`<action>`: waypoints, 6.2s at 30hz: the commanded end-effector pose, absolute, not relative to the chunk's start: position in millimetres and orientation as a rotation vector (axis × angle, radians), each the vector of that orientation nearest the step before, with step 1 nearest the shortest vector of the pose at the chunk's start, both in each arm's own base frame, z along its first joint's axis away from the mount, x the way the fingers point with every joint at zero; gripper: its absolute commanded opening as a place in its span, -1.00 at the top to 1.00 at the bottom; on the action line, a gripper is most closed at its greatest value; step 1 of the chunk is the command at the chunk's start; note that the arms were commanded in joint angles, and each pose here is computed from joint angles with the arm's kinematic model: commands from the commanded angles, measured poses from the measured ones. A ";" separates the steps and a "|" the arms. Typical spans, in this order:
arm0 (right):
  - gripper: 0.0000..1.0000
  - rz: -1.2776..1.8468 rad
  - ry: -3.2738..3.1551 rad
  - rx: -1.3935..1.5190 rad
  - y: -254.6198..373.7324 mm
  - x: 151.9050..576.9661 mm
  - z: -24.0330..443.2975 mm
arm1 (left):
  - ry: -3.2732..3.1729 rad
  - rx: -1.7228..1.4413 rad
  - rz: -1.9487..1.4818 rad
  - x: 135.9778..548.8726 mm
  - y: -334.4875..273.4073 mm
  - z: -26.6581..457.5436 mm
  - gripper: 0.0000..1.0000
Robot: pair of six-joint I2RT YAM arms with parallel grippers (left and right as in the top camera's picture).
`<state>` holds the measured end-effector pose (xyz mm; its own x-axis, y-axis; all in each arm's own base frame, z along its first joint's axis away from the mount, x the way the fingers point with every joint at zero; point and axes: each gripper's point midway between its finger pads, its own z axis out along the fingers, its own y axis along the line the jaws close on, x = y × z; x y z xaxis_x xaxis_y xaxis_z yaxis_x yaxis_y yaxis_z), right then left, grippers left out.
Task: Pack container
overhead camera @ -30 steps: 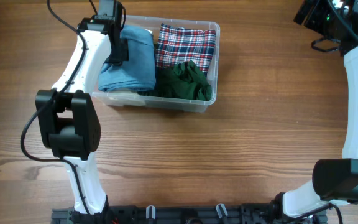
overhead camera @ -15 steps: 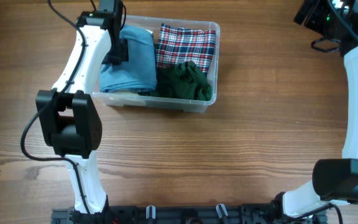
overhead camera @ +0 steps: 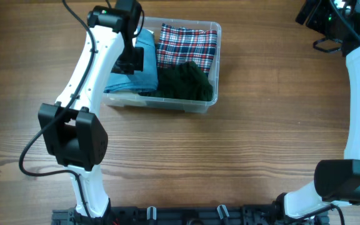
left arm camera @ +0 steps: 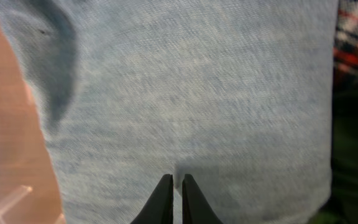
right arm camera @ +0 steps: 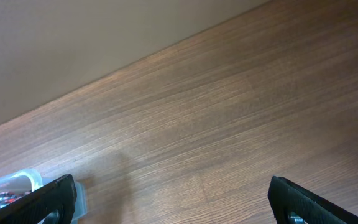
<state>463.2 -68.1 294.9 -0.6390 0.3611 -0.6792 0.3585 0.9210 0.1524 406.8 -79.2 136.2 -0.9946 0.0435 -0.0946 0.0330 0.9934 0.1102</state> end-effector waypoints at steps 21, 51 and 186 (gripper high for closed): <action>-0.99 -0.009 2.317 0.523 -70.3 463.6 292.5 | 3.114 -0.131 0.164 393.4 -41.2 80.7 0.79; -0.99 -0.009 2.317 0.523 -70.3 463.6 292.5 | 2.906 -0.107 0.116 432.3 -52.9 105.4 0.76; -0.99 -0.009 2.317 0.523 -70.3 463.6 292.5 | 2.092 0.233 -0.302 571.9 -227.5 207.6 0.82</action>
<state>463.2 -68.1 294.9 -0.6390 0.3611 -0.6792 0.3585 0.9210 0.1524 583.0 -231.3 125.6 -0.5925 0.0844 -0.8012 0.2867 0.9515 -0.1118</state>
